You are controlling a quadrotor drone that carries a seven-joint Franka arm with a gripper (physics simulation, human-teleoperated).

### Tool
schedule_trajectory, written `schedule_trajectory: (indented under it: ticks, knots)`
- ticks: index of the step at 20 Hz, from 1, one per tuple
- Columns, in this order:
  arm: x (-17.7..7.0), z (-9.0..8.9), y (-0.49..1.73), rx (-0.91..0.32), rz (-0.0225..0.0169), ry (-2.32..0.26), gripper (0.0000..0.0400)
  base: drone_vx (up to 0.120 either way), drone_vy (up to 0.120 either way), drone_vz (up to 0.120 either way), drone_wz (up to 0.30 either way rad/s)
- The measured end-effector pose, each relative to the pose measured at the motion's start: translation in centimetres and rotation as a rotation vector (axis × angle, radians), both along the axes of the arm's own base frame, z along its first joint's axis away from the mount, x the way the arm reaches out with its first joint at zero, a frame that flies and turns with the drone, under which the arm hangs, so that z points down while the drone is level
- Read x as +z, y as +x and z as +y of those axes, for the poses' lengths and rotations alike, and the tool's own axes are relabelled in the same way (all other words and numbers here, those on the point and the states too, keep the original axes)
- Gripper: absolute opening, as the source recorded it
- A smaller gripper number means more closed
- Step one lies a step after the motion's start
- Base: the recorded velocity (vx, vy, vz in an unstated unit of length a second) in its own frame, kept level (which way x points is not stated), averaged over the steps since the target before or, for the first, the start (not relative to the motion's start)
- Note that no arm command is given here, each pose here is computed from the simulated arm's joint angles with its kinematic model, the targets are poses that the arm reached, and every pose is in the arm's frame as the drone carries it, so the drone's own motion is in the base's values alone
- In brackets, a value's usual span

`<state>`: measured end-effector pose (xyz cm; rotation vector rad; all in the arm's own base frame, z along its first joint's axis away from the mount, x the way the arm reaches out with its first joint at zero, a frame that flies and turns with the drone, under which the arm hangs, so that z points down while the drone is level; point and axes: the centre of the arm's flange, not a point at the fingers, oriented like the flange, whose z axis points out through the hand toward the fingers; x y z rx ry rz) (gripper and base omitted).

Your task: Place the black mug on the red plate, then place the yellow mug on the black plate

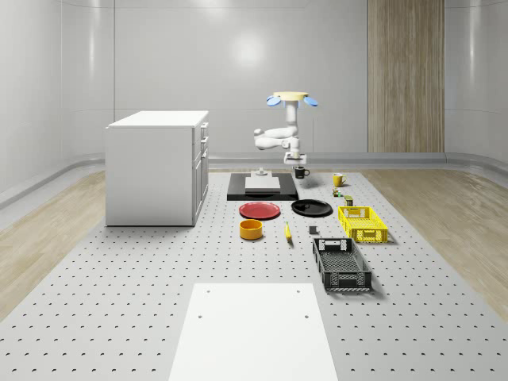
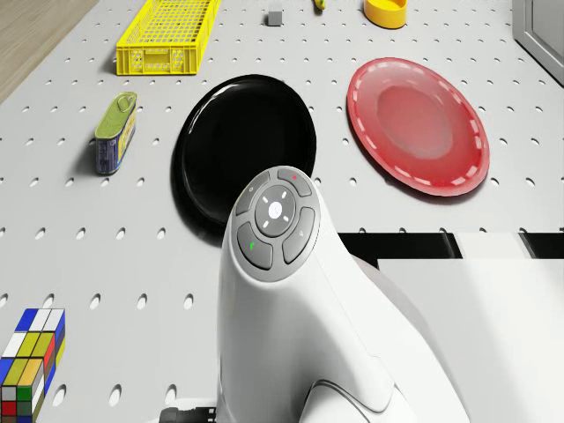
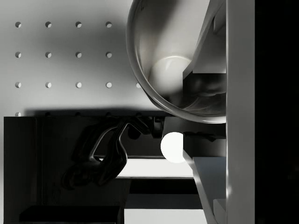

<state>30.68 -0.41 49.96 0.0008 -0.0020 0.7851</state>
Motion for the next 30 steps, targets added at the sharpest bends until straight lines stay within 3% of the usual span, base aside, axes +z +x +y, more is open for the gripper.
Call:
schedule_trajectory:
  ticks: [30]
  knots:
    - [-0.1,0.0,0.0,0.0,0.0,0.0,0.011,0.12,-0.12,0.0,0.0]
